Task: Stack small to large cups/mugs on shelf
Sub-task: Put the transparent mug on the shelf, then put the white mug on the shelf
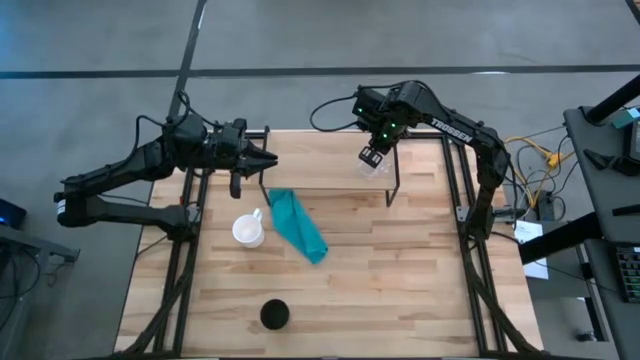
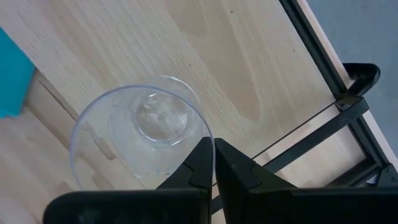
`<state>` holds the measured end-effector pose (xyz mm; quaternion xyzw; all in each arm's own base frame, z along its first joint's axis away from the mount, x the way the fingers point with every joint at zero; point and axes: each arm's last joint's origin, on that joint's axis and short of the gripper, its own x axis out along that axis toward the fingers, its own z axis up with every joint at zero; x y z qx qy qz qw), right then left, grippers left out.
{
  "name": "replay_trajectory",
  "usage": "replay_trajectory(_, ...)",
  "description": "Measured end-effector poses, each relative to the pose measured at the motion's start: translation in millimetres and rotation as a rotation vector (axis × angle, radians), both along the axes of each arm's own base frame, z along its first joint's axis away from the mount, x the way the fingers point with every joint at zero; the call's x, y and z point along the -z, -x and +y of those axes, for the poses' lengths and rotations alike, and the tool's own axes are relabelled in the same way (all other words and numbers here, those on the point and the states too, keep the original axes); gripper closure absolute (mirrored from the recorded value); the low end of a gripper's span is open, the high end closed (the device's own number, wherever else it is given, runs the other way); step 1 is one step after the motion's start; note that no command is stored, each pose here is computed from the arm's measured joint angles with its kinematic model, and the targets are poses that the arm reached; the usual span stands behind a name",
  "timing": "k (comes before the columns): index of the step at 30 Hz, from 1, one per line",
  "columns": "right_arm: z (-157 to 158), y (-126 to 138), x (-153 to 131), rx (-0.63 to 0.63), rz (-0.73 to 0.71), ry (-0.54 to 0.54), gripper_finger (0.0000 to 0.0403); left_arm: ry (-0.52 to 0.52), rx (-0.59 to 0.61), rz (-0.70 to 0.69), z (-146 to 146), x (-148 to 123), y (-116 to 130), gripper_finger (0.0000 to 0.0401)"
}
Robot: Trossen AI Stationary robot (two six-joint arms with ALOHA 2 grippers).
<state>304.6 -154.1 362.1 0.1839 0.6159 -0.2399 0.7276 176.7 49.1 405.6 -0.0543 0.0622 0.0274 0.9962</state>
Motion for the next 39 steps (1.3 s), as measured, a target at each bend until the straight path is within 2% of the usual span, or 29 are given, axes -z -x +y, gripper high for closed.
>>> replay_trajectory(13, 0, 0, 1, -0.042, 0.007, 0.004, 0.039, -0.001, 0.0, -0.004, 0, 0, 0, 0.0357)
replay_trajectory(22, -2, 0, 0, -0.039, 0.034, 0.062, 0.0331, -0.003, 0.001, -0.009, 0, 0, -2, 0.0357)
replay_trajectory(26, -2, 0, 1, -0.038, 0.031, 0.063, 0.0317, -0.003, 0.001, -0.007, 1, 0, -4, 0.0357)
replay_trajectory(35, -2, -1, 0, -0.034, 0.023, 0.063, 0.0318, 0.01, 0.001, 0.024, 4, 6, -13, 0.0357)
replay_trajectory(39, -1, -1, -5, -0.007, -0.013, 0.05, 0.0323, 0.063, -0.007, 0.036, 6, 9, -18, 0.0357)
